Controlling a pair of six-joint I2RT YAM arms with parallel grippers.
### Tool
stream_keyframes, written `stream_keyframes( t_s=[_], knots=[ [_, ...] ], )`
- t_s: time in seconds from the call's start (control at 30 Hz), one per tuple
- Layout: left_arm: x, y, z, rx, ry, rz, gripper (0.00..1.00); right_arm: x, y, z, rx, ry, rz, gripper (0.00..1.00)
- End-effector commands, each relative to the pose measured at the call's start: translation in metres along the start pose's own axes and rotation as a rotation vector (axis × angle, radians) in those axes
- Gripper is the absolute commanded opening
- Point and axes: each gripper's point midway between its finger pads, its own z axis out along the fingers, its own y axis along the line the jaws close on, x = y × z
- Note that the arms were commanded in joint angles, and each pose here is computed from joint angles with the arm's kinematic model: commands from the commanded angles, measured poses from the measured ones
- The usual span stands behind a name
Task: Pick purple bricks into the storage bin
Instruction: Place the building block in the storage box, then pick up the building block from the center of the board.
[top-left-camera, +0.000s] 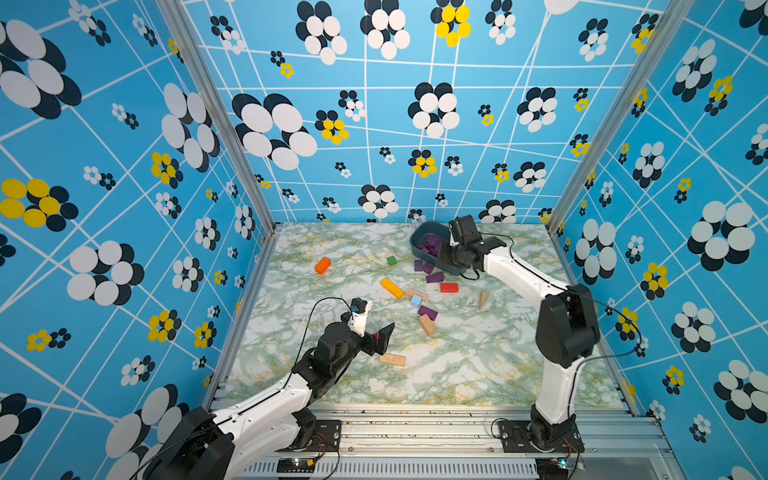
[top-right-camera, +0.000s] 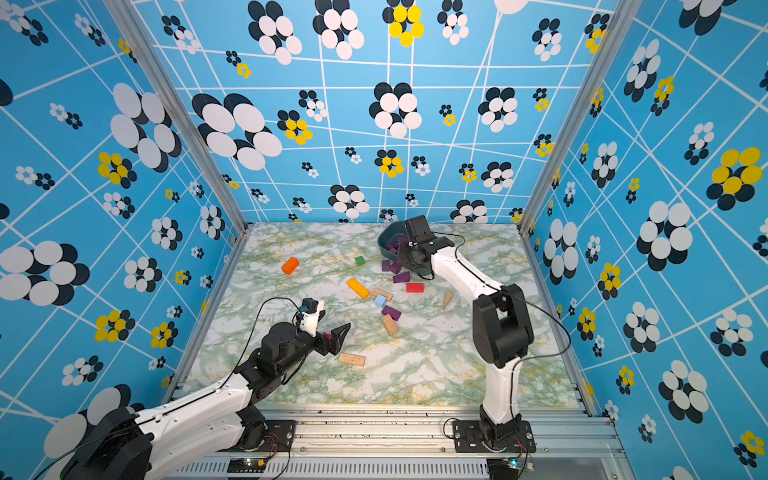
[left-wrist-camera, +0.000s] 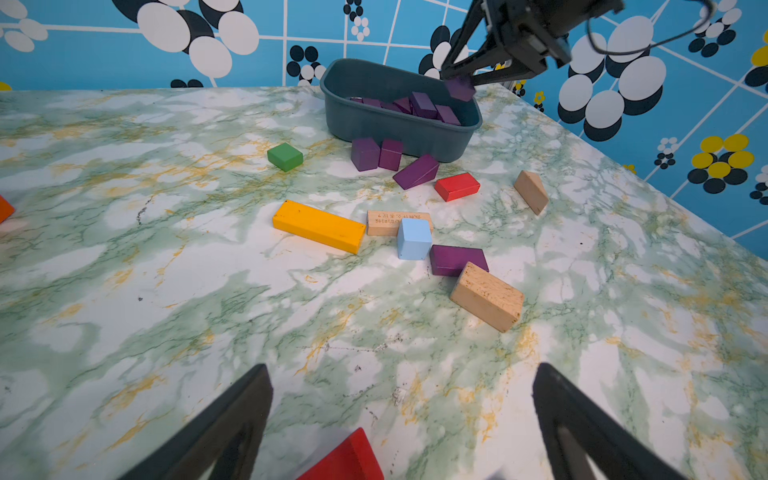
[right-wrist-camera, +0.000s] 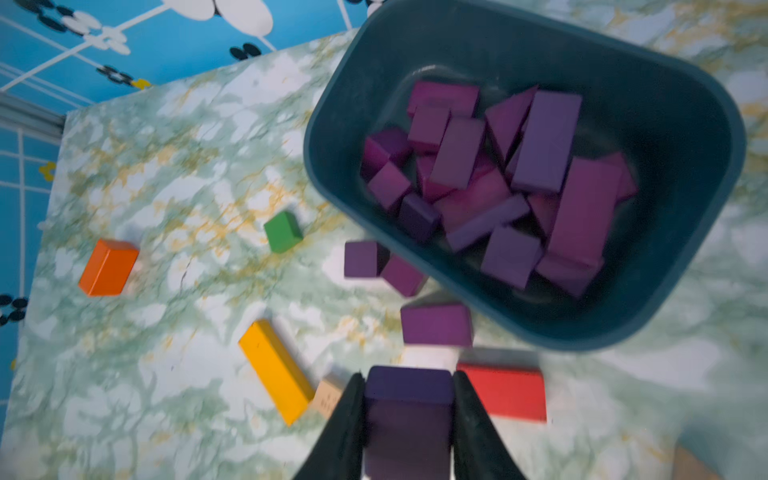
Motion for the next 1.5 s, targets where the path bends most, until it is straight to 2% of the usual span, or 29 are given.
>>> stream_keyframes(
  t_s=[0.0,0.13,0.17,0.27,0.33,0.5,0.6,0.8,0.9,1.07,1.27,1.47],
  knots=[
    [0.0,0.005,0.0,-0.018,-0.006,-0.009,1.0,-0.017,-0.015,0.026,0.05,0.019,-0.004,0.26],
    [0.005,0.012,0.001,-0.055,0.008,0.013,1.0,-0.04,-0.031,0.057,0.077,0.011,0.052,0.27],
    [0.005,0.013,0.002,-0.064,0.009,0.014,1.0,-0.045,-0.032,0.059,0.085,0.008,0.053,0.32],
    [0.006,0.013,0.005,-0.062,0.019,0.023,1.0,-0.056,-0.033,0.058,0.111,-0.002,0.018,0.57],
    [0.008,0.012,0.007,-0.057,0.03,0.026,1.0,-0.06,-0.034,0.051,0.123,-0.008,-0.006,0.67],
    [0.009,0.01,0.009,-0.044,0.042,0.029,0.99,-0.042,-0.038,0.023,0.132,0.038,-0.065,0.67],
    [0.008,0.011,0.008,-0.046,0.034,0.016,0.99,-0.024,-0.03,-0.008,0.071,0.011,-0.077,0.67],
    [0.004,0.004,0.005,-0.011,0.023,0.007,1.0,0.062,-0.02,-0.041,-0.077,0.044,-0.069,0.66],
    [0.001,-0.001,0.003,0.016,0.006,0.006,0.99,0.102,-0.01,-0.044,-0.134,0.09,-0.111,0.65],
    [-0.004,-0.009,0.0,0.065,-0.015,0.027,0.99,0.145,0.006,-0.04,-0.187,0.165,-0.191,0.65],
    [-0.016,-0.048,-0.015,0.281,-0.06,0.087,0.99,0.166,0.004,-0.03,-0.189,0.181,-0.252,0.64],
    [-0.016,-0.069,-0.023,0.411,-0.066,0.124,1.0,0.179,0.001,-0.018,-0.17,0.188,-0.314,0.61]
  ],
)
